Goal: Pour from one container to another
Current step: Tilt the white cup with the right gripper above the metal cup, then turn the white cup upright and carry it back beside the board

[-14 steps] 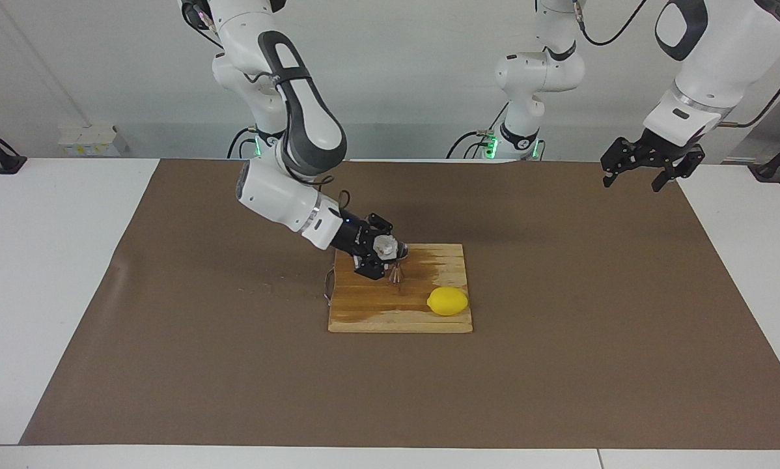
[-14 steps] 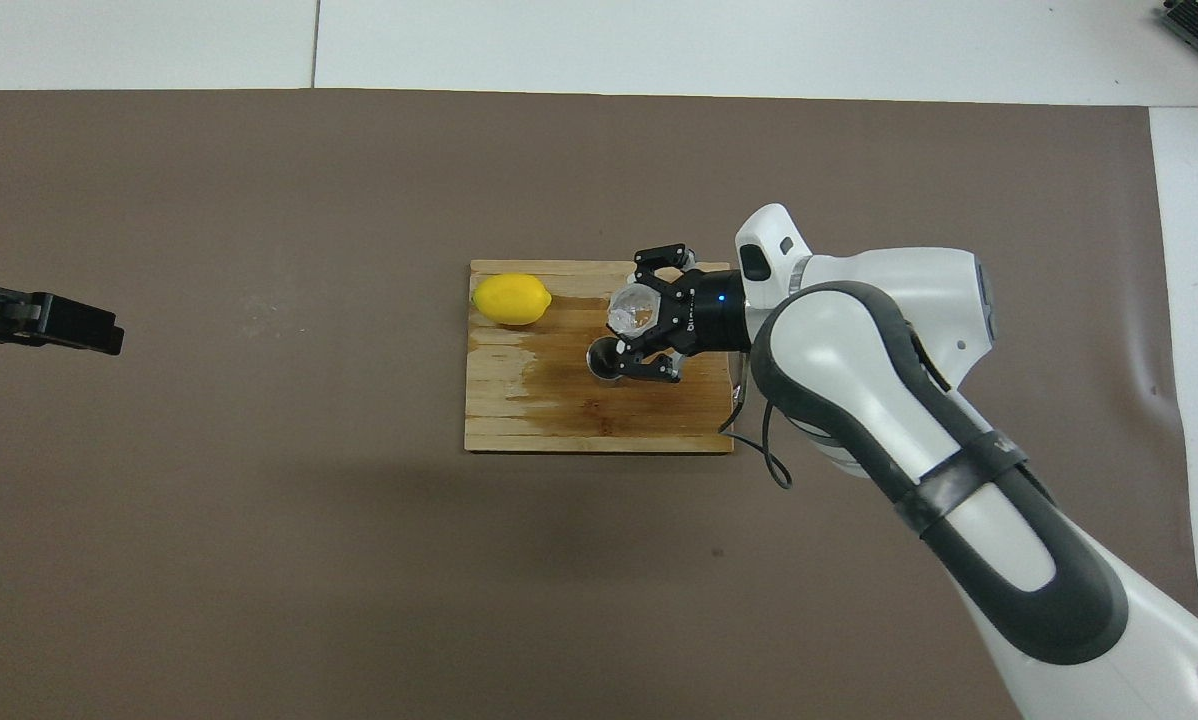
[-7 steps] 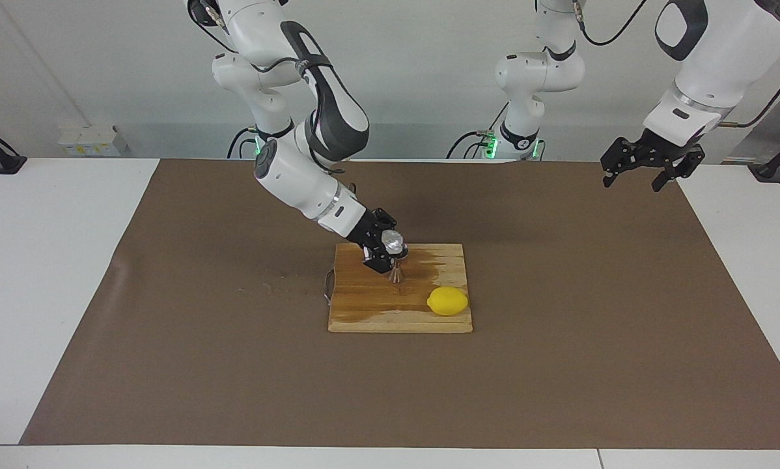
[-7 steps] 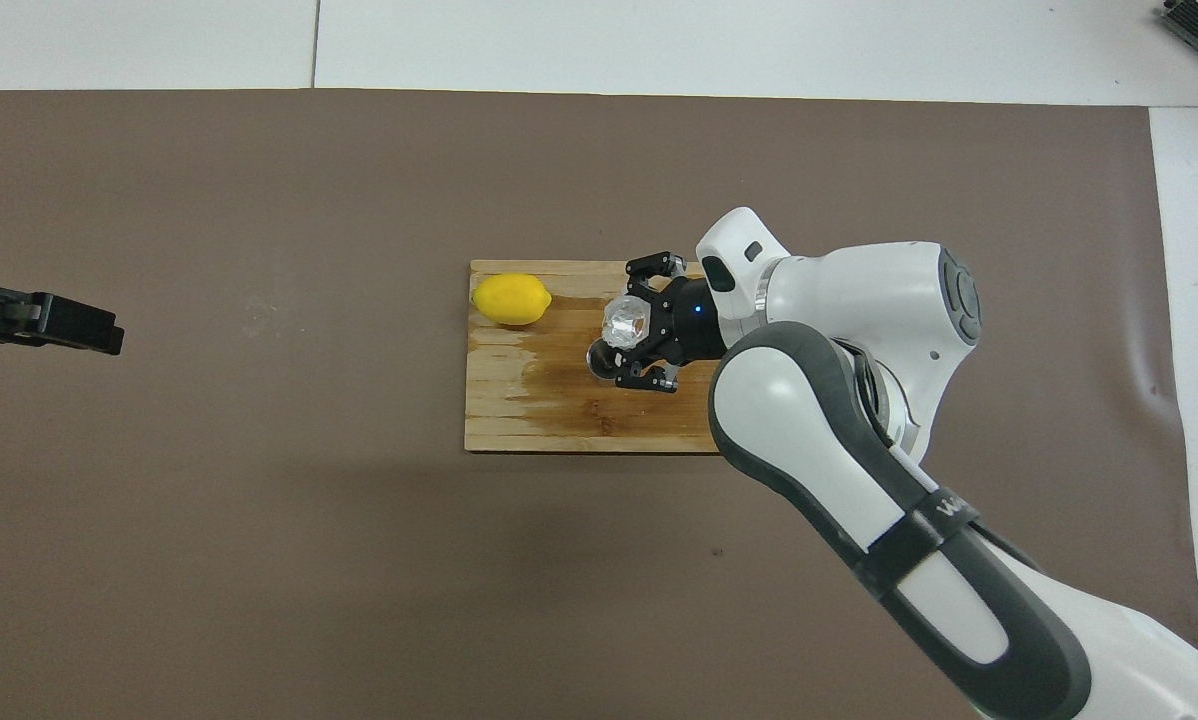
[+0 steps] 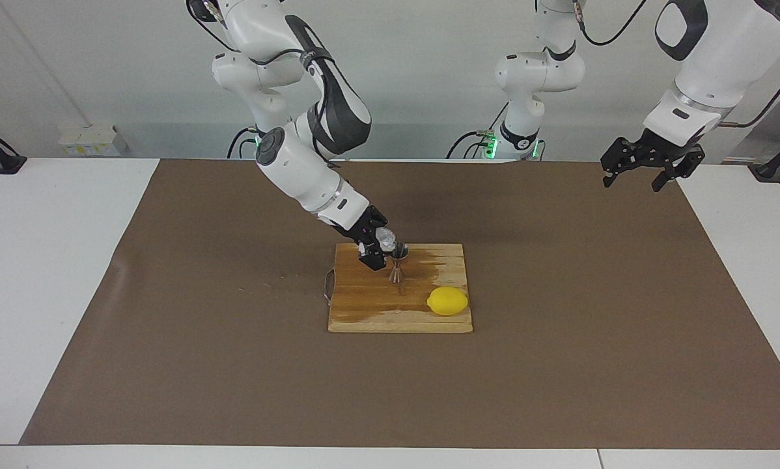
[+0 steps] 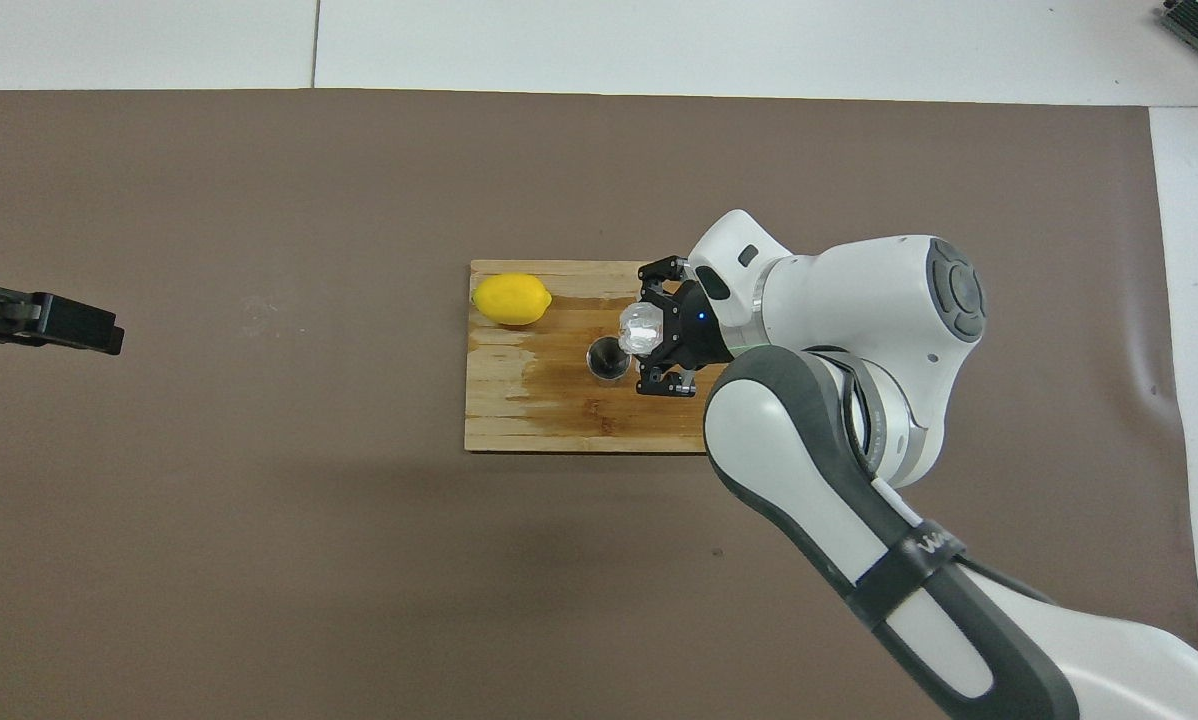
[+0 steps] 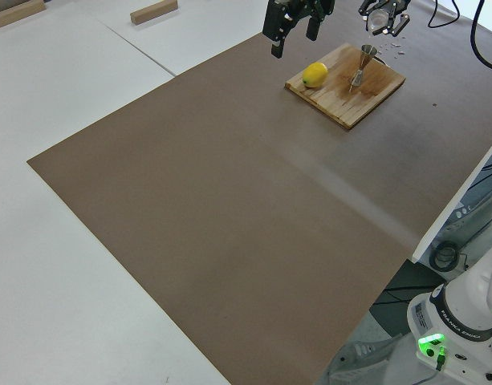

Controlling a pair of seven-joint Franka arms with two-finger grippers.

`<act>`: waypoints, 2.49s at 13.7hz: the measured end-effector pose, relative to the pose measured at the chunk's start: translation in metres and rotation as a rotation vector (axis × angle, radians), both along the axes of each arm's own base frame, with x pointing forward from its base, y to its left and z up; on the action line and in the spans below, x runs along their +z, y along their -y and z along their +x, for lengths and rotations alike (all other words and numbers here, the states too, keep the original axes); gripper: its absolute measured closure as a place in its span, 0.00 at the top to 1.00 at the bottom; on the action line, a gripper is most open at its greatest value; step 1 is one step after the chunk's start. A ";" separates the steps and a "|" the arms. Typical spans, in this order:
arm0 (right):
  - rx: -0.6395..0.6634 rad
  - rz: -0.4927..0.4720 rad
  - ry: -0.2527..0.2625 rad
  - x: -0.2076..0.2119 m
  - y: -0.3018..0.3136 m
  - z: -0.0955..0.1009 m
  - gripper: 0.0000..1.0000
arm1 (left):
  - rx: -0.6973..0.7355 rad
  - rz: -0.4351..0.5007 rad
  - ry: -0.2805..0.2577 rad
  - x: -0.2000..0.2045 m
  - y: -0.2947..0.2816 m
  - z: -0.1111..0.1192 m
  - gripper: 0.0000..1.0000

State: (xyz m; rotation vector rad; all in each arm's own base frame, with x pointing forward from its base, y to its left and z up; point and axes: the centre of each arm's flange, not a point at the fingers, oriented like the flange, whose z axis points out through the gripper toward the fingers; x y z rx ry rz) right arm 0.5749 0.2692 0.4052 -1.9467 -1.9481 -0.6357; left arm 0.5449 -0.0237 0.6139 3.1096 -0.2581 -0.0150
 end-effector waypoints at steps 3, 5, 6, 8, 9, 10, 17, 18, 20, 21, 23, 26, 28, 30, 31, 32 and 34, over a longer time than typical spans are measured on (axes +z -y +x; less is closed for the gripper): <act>0.031 -0.118 0.023 -0.001 -0.010 -0.006 0.23 | 0.000 0.000 0.000 0.000 0.000 0.000 1.00; 0.039 -0.162 0.032 -0.001 -0.018 -0.010 0.23 | 0.000 0.000 0.000 0.000 0.000 0.000 1.00; 0.047 -0.171 0.035 -0.001 -0.023 -0.012 0.23 | 0.000 0.000 0.000 0.000 0.000 0.000 1.00; 0.055 -0.175 0.038 0.000 -0.029 -0.015 0.23 | 0.000 0.000 0.000 0.000 0.000 0.000 1.00; 0.055 -0.176 0.039 0.001 -0.029 -0.015 0.23 | 0.000 0.000 0.000 0.000 0.000 0.000 1.00; 0.055 -0.176 0.040 0.001 -0.028 -0.015 0.23 | 0.000 0.000 0.000 0.000 0.000 0.000 1.00; 0.043 -0.177 0.043 0.004 -0.022 -0.012 0.23 | 0.000 0.000 0.000 0.000 0.000 0.000 1.00; 0.041 -0.176 0.044 0.004 -0.021 -0.012 0.23 | 0.000 0.000 0.000 0.000 0.000 0.000 1.00; 0.033 -0.164 0.039 0.006 -0.021 -0.012 0.23 | 0.000 0.000 0.000 0.000 0.000 0.000 1.00; 0.028 -0.147 0.032 0.006 -0.021 -0.012 0.23 | 0.000 0.000 0.000 0.000 0.000 0.000 1.00; 0.035 -0.076 0.021 0.007 -0.022 -0.012 0.23 | 0.000 0.000 0.000 0.000 0.000 0.000 1.00; 0.031 0.029 0.021 0.008 -0.008 -0.005 0.23 | 0.000 0.000 0.000 0.000 0.000 0.000 1.00; 0.013 0.090 0.020 0.008 0.007 0.002 0.23 | 0.000 0.000 0.000 0.000 0.000 0.000 1.00; -0.005 0.151 0.002 0.007 0.028 0.009 0.23 | 0.000 0.000 0.000 0.000 0.000 0.000 1.00; -0.005 0.168 -0.005 0.006 0.041 0.012 0.23 | 0.000 0.000 0.000 0.000 0.000 0.000 1.00; -0.005 0.176 -0.010 0.005 0.056 0.016 0.23 | 0.000 0.000 0.000 0.000 0.000 0.000 1.00; -0.004 0.201 -0.022 -0.001 0.091 0.021 0.23 | 0.000 0.000 0.000 0.000 0.000 0.000 1.00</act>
